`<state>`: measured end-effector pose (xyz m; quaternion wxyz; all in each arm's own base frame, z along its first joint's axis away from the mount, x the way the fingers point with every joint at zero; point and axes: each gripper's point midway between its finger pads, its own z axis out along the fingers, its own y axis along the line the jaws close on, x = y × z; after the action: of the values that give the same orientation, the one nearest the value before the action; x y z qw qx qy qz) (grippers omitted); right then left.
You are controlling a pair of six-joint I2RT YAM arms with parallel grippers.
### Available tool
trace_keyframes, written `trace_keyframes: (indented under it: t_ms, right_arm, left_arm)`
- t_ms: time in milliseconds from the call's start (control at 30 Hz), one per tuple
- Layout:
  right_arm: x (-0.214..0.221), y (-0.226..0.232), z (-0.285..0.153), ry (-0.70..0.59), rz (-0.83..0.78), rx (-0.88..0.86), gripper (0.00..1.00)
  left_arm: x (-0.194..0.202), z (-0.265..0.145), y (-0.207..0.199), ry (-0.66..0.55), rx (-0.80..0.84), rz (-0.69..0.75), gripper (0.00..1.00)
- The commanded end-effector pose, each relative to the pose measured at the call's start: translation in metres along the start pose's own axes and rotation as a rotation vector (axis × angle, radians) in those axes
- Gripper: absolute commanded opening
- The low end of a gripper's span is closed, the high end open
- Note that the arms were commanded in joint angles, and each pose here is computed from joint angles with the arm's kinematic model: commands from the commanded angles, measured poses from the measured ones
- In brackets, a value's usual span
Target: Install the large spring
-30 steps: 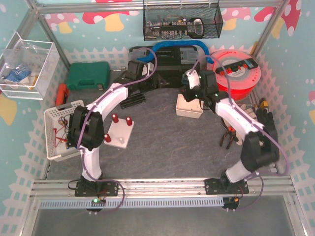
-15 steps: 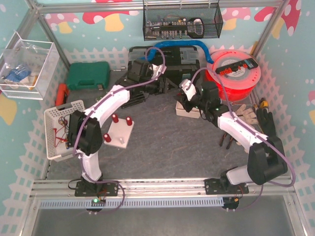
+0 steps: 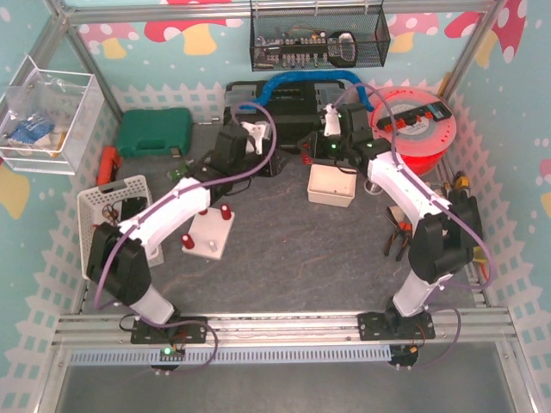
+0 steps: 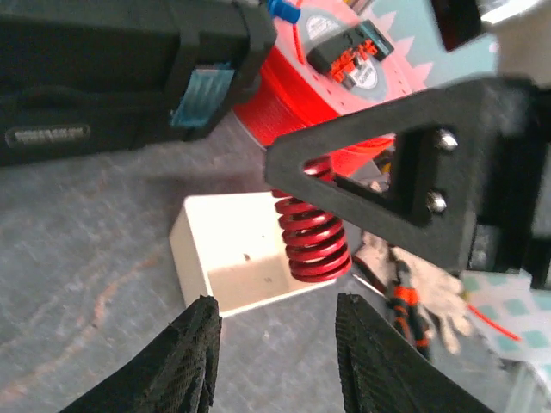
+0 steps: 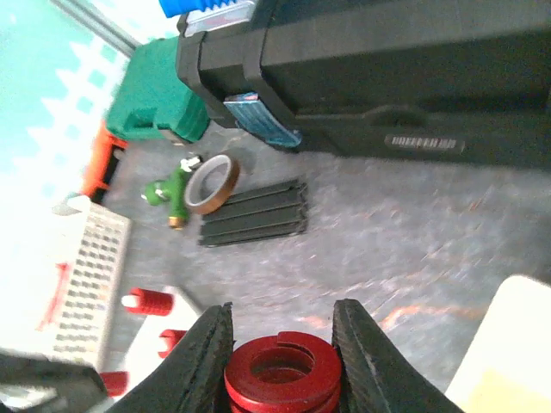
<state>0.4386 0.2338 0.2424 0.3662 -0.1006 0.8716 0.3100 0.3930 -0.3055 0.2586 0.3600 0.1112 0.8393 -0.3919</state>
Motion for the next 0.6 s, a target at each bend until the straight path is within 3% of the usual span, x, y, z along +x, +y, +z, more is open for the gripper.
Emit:
trace_keyframes:
  t_ms: [0,100,300,567]
  right_arm:
    - [0.005,0.021,-0.009,0.087,0.426,-0.066,0.05]
    - [-0.017,0.026,-0.022,0.0,0.545,-0.064,0.04]
    - [-0.035,0.029,-0.04,-0.152,0.78,-0.102,0.04]
    - [-0.035,0.038,-0.041,-0.169,0.879,-0.138,0.04]
  left_arm:
    - [-0.026,-0.015,-0.023,-0.274,-0.09,0.262,0.4]
    - [-0.027,-0.018,-0.027,-0.363,-0.105,0.284,0.41]
    - [-0.031,-0.024,-0.055,-0.48,0.035,0.302,0.57]
    - [-0.031,-0.015,-0.066,-0.583,0.069,0.35,0.62]
